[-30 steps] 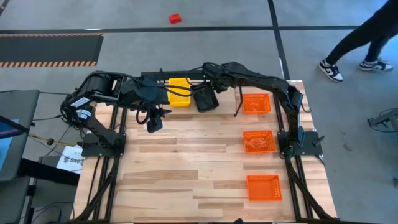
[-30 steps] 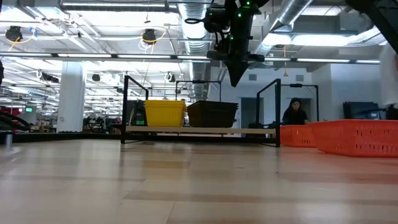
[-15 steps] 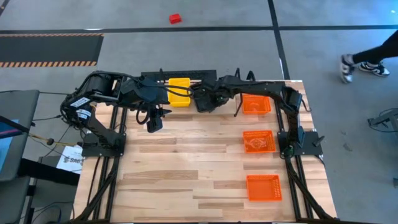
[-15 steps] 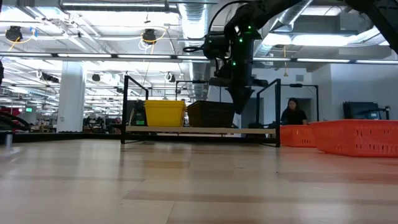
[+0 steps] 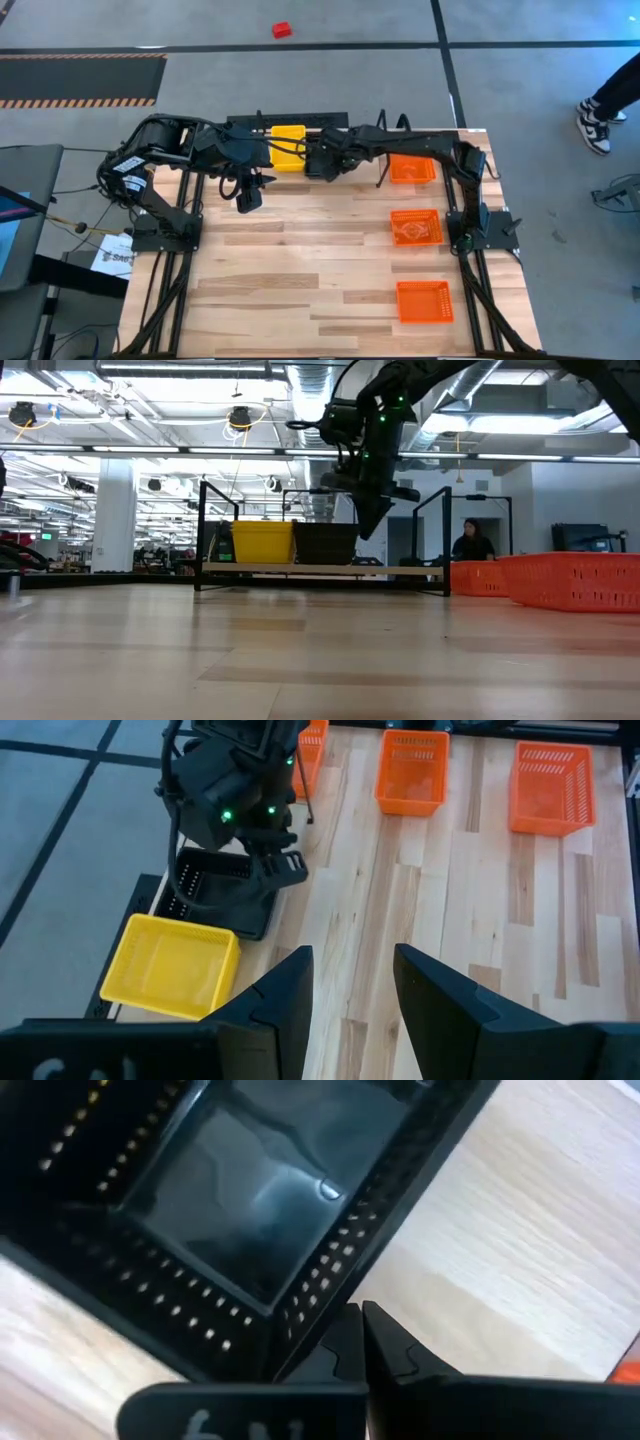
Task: Stack baskets on shelf by color
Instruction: Put the bottom orange bin on the shelf
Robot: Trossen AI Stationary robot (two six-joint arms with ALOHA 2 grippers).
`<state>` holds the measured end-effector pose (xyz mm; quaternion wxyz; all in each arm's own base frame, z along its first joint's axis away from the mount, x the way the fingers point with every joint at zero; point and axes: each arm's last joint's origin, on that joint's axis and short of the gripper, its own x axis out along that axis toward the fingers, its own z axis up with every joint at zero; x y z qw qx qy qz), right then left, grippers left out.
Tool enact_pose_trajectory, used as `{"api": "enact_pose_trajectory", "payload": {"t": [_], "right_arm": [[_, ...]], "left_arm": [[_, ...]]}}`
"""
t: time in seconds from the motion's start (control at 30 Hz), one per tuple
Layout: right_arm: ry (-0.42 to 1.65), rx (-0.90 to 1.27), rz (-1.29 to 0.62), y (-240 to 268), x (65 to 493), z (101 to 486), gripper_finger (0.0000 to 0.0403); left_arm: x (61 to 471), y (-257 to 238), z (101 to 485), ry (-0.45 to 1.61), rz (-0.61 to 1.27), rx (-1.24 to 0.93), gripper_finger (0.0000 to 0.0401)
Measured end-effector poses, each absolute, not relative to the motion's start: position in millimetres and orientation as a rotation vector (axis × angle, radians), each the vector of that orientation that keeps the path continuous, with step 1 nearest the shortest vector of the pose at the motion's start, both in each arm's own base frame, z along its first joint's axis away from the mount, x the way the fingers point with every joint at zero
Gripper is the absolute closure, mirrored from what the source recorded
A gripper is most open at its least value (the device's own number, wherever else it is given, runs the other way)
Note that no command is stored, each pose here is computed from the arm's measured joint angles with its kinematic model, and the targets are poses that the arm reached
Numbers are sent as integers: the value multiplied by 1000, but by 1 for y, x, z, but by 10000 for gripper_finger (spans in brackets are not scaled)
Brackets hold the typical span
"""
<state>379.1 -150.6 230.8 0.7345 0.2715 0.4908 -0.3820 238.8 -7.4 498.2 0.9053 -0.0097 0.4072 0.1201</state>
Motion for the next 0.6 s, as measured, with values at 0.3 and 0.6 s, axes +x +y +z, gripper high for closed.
{"api": "enact_pose_trajectory", "payload": {"t": [0.3, 0.6], "right_arm": [[1213, 559, -902, -150, 361, 235, 401], [1105, 470, -894, -119, 345, 284, 402]], "left_arm": [[239, -7, 498, 841, 248, -19, 271], [239, -7, 498, 843, 242, -8, 271]]}}
